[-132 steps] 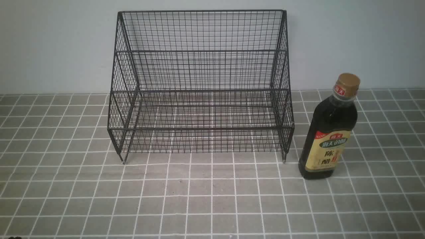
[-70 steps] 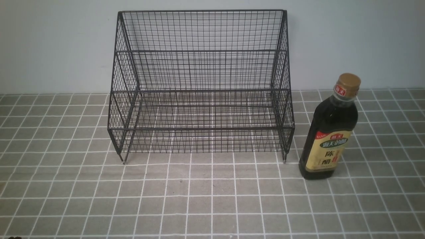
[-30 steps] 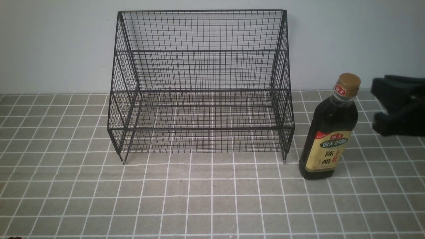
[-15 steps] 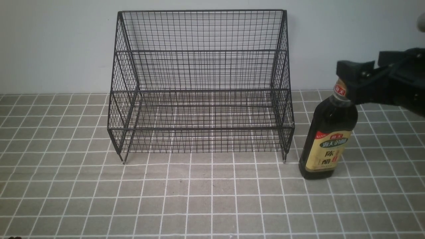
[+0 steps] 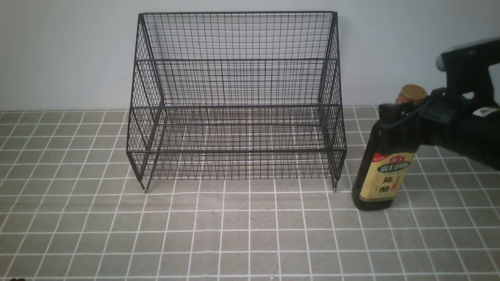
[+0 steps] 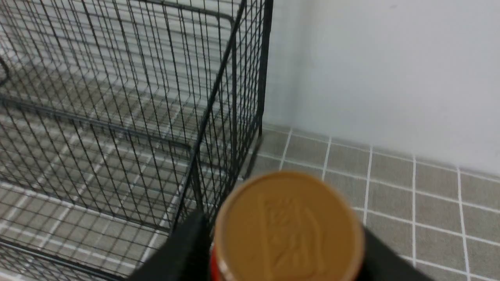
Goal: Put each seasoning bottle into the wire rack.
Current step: Use the right arm to grab the condiment bottle closest to it, then use the right arm to put the condiment bottle back on the shelf
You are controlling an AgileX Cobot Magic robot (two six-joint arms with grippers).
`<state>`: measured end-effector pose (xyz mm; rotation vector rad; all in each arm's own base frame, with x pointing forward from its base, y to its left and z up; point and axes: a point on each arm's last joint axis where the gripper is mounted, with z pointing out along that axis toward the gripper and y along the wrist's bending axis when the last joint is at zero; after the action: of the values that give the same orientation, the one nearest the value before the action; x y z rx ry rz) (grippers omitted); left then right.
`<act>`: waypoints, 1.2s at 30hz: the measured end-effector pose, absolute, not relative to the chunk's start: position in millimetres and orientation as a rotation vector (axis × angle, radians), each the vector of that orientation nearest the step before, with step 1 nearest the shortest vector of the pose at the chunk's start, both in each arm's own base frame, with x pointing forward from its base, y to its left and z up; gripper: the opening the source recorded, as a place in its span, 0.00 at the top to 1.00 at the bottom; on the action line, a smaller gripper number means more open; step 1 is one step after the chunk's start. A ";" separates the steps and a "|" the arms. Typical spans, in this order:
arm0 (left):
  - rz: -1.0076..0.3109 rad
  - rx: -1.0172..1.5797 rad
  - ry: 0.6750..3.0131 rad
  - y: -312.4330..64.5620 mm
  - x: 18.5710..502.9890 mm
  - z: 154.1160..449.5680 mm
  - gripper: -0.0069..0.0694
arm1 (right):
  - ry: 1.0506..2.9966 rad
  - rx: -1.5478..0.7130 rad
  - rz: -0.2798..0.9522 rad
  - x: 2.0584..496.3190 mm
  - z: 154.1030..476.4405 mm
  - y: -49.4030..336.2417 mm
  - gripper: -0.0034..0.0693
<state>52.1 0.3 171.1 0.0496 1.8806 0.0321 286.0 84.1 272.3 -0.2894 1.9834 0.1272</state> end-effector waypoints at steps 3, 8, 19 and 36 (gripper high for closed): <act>0.032 0.050 1.881 0.3 52.1 171.1 0.92 | 1.975 -0.326 0.143 281.6 279.3 85.7 0.48; 0.032 0.050 1.881 0.3 52.1 171.1 0.92 | 1.875 -0.416 0.189 270.8 322.0 89.7 0.51; 0.032 0.050 1.881 0.3 52.1 171.1 0.92 | 1.651 -0.400 0.380 261.6 423.9 99.5 0.51; 0.032 0.050 1.881 0.3 52.1 171.1 0.92 | 1.799 -0.176 0.554 343.9 379.4 124.3 0.51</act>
<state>52.1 0.3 171.1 0.0496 1.8806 0.0321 343.9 124.3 379.4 -0.1757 1.7986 0.5545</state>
